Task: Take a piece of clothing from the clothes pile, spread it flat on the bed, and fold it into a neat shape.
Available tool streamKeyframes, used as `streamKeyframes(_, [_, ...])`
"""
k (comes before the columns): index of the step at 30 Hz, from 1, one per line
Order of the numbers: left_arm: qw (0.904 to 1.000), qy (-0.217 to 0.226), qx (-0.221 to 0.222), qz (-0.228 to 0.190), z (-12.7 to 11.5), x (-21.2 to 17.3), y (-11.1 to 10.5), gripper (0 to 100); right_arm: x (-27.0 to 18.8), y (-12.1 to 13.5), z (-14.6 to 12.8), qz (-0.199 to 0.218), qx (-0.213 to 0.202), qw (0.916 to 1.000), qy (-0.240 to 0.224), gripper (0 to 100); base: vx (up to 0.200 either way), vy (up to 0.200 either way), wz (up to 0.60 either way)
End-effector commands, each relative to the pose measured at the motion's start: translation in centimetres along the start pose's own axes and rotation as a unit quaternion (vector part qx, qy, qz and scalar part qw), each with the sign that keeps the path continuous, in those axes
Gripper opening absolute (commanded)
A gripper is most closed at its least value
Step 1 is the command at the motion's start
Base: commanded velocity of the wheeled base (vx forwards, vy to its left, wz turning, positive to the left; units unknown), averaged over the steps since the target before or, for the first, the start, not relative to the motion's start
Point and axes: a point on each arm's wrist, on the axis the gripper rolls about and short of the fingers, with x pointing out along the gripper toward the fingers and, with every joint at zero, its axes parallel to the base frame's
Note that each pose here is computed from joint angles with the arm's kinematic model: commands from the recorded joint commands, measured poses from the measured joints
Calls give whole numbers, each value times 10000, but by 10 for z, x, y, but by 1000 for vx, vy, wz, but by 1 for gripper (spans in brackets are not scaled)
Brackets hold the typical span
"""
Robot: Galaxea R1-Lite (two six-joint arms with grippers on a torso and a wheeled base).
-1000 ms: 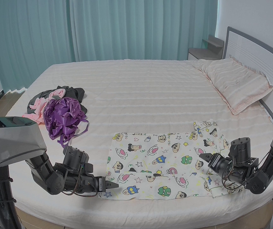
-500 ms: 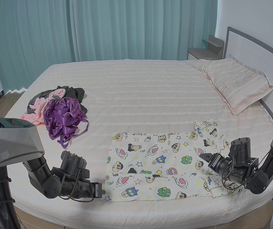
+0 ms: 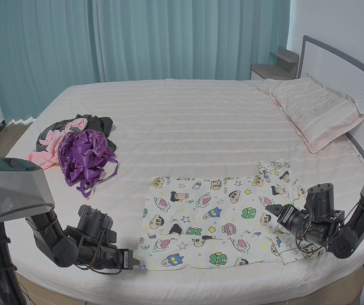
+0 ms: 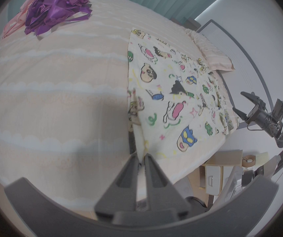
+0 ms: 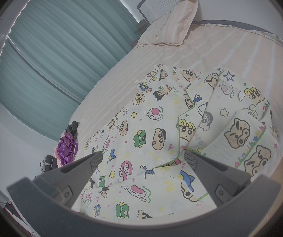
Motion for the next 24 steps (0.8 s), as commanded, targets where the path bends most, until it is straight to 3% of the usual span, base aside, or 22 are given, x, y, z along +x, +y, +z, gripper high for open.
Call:
streamKeyframes(1, [10000, 17, 0, 9, 0, -2, -1, 100, 2, -2, -2, -51, -11, 10000, 34, 100, 0, 0, 0])
streamKeyframes(4, [10000, 20, -8, 15, 0, -4, -1, 100, 3, -2, -2, -57, -20, 10000, 39, 100, 0, 0, 0])
streamKeyframes(12, [9973, -694, -17, -252, 36, -14, -10, 100, 1, -1, 1, -32, -91, 9999, -33, 100, 0, 0, 0])
streamKeyframes(20, [9965, -715, -308, -307, 50, 8, -14, 100, -6, -2, 17, 4, -476, 9985, -277, 100, 0, 0, 0])
streamKeyframes(24, [9969, -666, -309, -277, 51, 16, -11, 100, -5, -18, 27, -200, -762, 9966, -257, 100, 0, 0, 0])
